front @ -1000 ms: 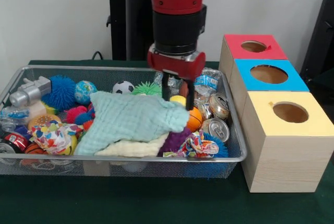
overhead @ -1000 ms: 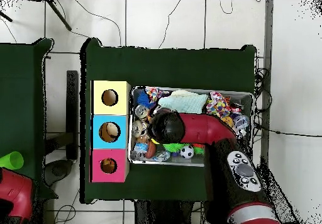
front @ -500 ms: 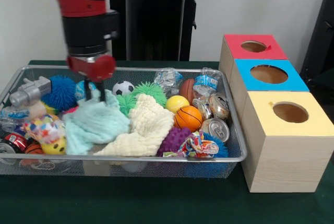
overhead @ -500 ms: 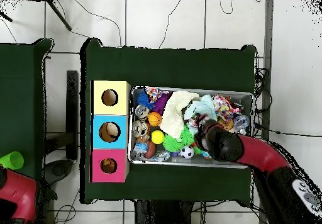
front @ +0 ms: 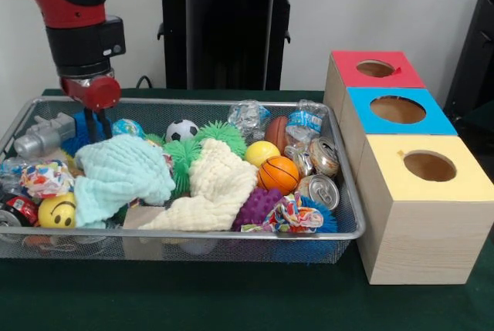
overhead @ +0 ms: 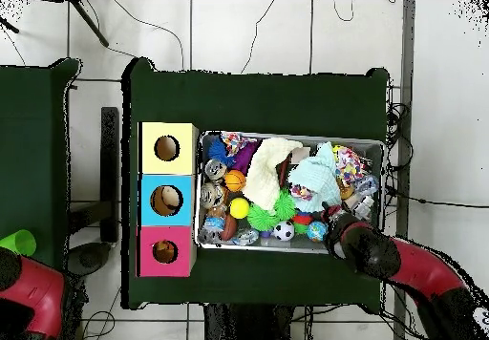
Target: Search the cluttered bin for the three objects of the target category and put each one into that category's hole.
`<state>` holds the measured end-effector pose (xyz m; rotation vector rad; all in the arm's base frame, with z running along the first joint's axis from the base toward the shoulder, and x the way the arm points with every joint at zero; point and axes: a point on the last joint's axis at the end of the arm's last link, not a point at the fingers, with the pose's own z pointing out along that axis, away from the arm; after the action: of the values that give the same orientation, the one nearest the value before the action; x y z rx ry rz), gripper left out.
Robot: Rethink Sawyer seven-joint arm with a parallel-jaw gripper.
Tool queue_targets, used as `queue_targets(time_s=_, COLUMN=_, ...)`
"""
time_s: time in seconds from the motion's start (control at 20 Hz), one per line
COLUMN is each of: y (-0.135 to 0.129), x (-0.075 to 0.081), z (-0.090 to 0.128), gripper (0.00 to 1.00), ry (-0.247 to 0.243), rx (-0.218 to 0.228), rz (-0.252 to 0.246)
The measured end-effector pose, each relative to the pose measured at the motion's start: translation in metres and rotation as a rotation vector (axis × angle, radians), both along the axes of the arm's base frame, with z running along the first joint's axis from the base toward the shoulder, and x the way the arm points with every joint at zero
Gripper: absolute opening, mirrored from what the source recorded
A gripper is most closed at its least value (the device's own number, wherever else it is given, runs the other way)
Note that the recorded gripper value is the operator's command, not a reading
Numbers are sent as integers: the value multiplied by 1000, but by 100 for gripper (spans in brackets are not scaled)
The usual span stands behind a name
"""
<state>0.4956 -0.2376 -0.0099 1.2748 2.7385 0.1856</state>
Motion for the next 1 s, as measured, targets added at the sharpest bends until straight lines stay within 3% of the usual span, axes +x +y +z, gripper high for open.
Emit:
queue_targets(time_s=0.45, y=59, x=13, z=-13, gripper=100, ry=-26, rx=-3, rz=144)
queue_targets(time_s=0.7, y=74, x=11, z=-12, gripper=100, ry=-24, rx=6, rz=167)
queue_targets(time_s=1.0, y=62, x=12, z=-10, gripper=100, ry=-26, rx=34, rz=136)
